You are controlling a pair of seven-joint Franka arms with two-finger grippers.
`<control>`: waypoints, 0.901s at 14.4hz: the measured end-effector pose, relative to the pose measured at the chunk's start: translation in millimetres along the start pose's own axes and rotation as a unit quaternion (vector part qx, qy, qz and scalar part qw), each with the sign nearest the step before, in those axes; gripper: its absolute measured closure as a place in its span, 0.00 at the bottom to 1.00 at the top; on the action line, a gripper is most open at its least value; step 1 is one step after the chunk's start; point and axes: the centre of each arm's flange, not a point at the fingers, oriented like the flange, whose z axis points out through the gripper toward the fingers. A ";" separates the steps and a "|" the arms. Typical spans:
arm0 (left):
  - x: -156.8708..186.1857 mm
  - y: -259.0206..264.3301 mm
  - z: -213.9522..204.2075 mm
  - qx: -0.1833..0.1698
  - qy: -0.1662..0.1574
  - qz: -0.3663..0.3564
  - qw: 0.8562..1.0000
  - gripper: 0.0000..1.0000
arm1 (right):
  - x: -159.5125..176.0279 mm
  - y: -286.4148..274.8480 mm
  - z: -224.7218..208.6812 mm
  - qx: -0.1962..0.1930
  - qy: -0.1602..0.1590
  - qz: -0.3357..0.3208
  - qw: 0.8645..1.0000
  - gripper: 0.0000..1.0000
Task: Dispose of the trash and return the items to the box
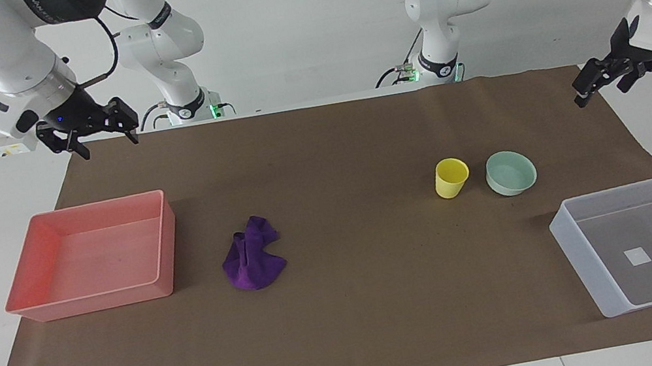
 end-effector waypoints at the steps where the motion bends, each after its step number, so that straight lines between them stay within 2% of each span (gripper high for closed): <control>1: 0.6 0.4 1.4 0.000 -0.002 0.005 1.000 0.00 | 0.0 -0.1 0.0 0.000 0.000 0.000 1.000 0.00; 7: -1.1 2.4 16.0 0.000 -0.004 0.033 0.999 0.00 | 0.7 -1.7 -0.1 0.000 0.002 -0.002 1.000 0.00; 9: -9.2 2.4 58.2 -0.002 0.022 0.034 0.999 0.00 | 7.8 -4.4 -2.2 -0.005 0.028 -0.005 1.000 0.01; 10: -19.4 1.2 87.1 -0.003 0.024 0.033 0.999 0.00 | 13.3 -9.8 -0.4 -0.008 0.043 -0.011 0.999 0.00; 13: -56.8 0.1 179.4 -0.004 0.002 0.034 0.999 0.00 | 36.5 -37.2 25.5 -0.013 0.058 -0.031 0.998 0.00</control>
